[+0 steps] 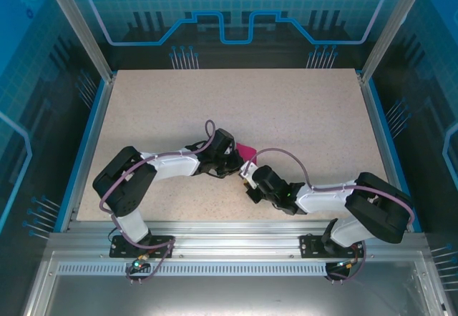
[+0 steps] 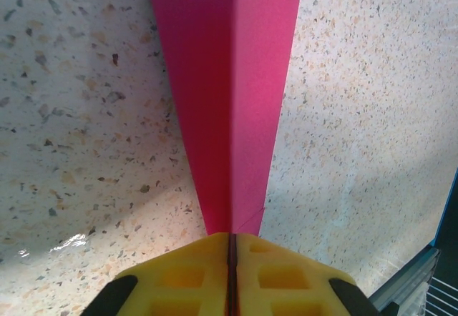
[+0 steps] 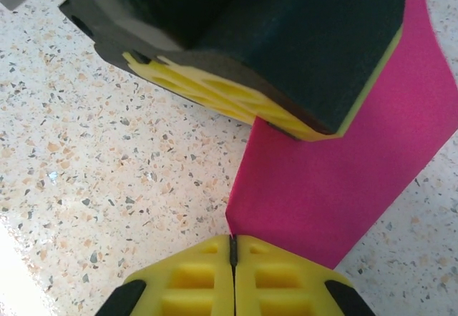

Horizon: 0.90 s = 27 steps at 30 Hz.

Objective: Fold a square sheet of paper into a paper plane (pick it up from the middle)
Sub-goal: Fold the wing for the fifth time at the center of the table.

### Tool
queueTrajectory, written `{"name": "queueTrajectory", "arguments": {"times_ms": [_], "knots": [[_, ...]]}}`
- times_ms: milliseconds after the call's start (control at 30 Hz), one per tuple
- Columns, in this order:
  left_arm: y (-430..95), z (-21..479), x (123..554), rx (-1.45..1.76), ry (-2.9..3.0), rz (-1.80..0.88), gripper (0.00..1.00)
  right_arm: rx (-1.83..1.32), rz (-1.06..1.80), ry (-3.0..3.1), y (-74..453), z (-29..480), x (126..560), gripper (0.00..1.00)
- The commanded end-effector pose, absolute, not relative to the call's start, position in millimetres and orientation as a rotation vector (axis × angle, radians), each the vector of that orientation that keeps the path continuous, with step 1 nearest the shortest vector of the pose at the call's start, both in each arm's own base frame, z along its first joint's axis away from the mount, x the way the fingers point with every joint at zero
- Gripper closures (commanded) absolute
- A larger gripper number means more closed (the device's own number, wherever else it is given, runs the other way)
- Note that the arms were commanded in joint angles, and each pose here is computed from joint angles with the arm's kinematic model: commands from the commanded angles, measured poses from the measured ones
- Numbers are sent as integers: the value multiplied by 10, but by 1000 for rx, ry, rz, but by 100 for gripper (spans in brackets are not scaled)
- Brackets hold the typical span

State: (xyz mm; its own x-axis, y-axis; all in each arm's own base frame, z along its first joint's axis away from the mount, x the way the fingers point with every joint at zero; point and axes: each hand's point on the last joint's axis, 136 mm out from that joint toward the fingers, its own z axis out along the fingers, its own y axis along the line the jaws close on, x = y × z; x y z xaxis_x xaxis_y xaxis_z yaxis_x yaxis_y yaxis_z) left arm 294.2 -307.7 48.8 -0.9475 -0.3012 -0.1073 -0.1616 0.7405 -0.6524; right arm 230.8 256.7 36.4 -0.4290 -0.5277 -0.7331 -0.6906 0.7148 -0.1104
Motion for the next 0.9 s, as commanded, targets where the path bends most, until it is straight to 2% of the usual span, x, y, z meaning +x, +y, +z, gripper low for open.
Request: {"name": "queueTrajectory", "arguments": {"times_ms": [0,133,267,300,567,867], "knots": [[-3172,587,2943,-359,2738,-1038,86,-862,354,2166,2551,360,2303,97],[-3146,684,2954,-363,2708,-1040,71,-821,448,2182,2530,381,2290,97],[-3074,821,2974,-375,2655,-1030,50,-737,537,2204,2465,404,2308,96],[-3062,841,2970,-375,2649,-1026,48,-717,559,2204,2452,420,2313,96],[-3096,902,2948,-354,2626,-1077,46,-518,776,2240,2339,499,2380,95],[-3310,894,2903,-253,2637,-1142,57,-205,918,2354,2099,374,2480,93]]}}
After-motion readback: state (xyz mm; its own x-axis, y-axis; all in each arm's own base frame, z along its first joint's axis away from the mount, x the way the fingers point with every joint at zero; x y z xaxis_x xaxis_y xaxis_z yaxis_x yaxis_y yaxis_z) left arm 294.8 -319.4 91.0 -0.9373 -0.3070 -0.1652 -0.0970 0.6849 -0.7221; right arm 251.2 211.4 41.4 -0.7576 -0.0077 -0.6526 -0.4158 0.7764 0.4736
